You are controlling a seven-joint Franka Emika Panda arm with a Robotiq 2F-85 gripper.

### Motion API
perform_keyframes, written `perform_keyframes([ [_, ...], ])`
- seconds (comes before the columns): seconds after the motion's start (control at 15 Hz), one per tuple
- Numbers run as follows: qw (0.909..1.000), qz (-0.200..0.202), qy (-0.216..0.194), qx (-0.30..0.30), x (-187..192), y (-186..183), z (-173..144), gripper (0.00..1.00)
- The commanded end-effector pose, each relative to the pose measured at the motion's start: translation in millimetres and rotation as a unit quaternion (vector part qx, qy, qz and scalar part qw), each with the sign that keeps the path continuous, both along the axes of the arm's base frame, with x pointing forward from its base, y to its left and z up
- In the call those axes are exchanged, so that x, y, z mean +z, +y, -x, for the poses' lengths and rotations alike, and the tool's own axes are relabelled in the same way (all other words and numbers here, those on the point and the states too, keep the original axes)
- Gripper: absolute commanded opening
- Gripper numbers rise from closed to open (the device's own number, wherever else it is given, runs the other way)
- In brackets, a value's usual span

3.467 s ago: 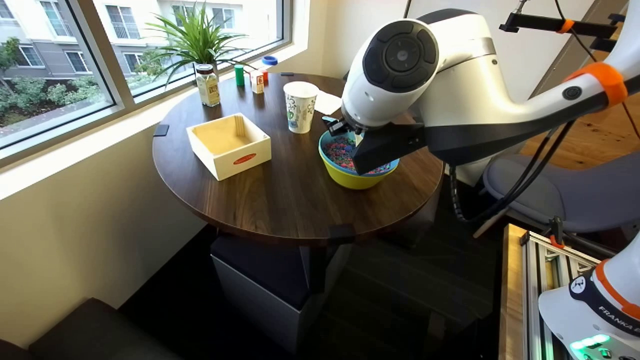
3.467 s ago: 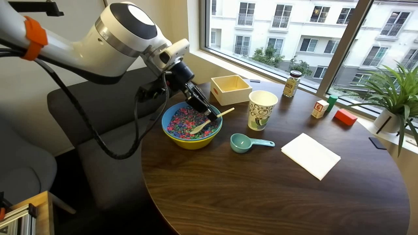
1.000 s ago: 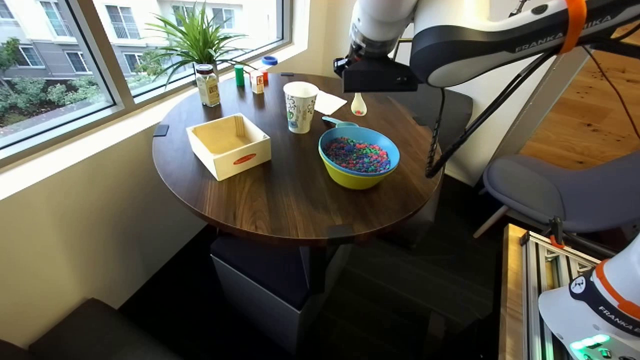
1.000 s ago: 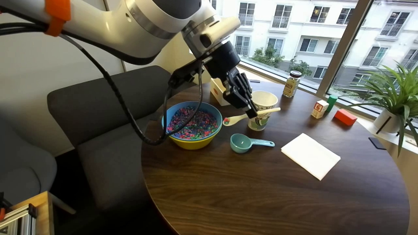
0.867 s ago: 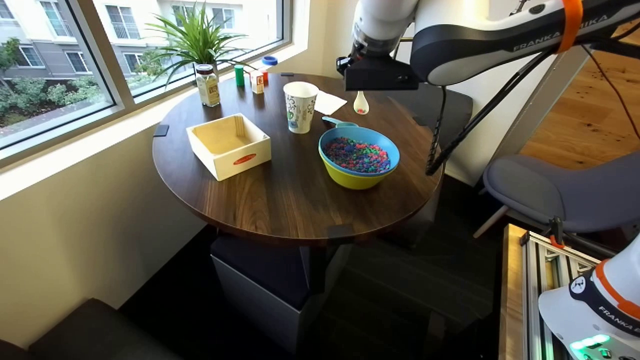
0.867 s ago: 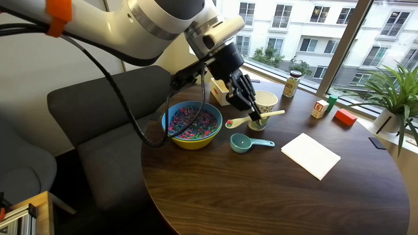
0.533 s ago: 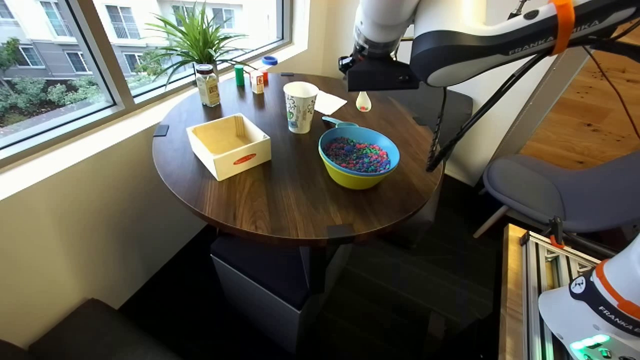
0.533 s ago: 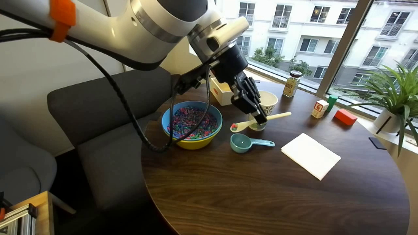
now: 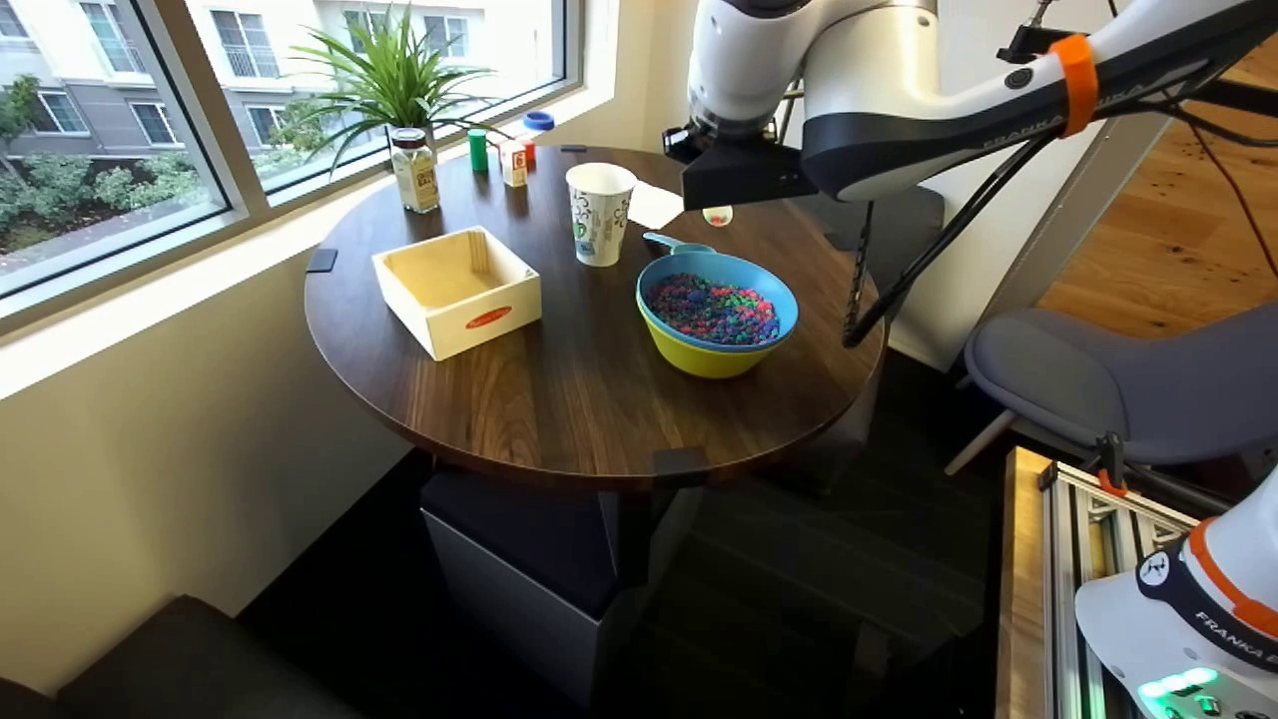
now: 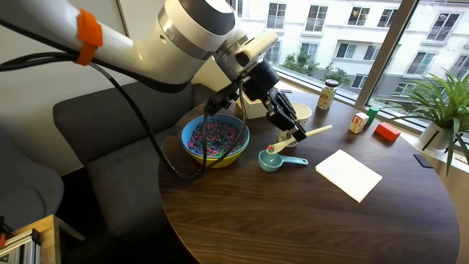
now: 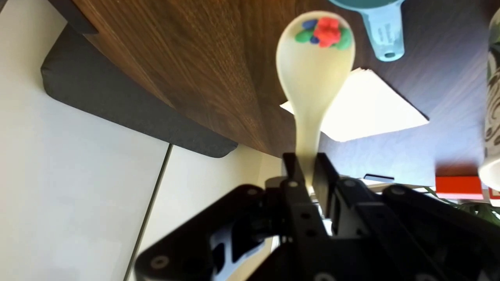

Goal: Use the white spoon to put some contents of the bowl in the blue scoop

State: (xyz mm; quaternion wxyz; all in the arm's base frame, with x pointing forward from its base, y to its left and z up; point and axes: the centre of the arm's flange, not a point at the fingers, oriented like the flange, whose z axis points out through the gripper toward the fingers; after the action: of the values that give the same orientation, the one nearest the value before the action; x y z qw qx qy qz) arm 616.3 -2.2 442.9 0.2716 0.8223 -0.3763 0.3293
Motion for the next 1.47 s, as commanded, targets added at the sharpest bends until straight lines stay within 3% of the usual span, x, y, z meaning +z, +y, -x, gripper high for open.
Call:
perform_keyframes([
  [0.0,0.9998,0.019,-0.009,0.007,-11.3,12.2,-10.1,0.03],
  [1.4,0.9926,0.102,-0.004,0.066,-32.3,41.2,-15.0,0.03],
])
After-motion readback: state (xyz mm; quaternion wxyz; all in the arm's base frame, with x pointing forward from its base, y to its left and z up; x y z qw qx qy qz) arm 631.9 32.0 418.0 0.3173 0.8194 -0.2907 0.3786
